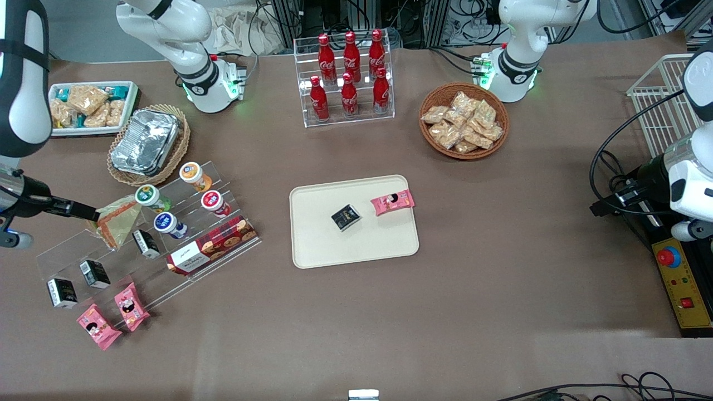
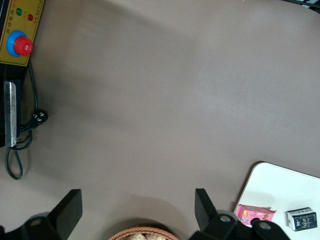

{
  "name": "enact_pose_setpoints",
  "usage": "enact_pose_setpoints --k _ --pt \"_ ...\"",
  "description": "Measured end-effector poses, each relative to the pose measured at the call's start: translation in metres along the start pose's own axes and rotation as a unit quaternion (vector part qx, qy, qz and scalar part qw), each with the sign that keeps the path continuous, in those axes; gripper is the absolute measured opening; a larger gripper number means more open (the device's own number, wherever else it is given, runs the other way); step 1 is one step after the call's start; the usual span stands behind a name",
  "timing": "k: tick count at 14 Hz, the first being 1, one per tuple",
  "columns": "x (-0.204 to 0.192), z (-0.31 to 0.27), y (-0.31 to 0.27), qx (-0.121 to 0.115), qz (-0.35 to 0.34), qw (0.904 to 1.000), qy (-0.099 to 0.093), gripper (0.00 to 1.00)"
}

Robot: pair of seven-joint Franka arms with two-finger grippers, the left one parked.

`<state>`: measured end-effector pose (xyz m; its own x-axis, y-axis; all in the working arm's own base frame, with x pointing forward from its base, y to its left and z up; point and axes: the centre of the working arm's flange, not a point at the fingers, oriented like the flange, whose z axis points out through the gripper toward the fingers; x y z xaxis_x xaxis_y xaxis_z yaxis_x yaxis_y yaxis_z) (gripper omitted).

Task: Place sandwich on tray
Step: 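Grasp the wrapped orange sandwich on the acrylic rack with the right gripper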

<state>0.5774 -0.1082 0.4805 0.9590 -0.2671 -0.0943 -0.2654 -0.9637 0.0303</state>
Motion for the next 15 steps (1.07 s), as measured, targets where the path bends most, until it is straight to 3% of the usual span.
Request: enact_pose_setpoints --k 12,14,15 --pt "-0.019 0.105 0.025 0.003 0.022 0.9995 0.021 0.98" --pt "-0.02 0.11 0.025 0.003 0.022 0.9995 0.022 0.93" --pt "-0.019 0.11 0.025 0.003 0.021 0.9995 0.022 0.85"
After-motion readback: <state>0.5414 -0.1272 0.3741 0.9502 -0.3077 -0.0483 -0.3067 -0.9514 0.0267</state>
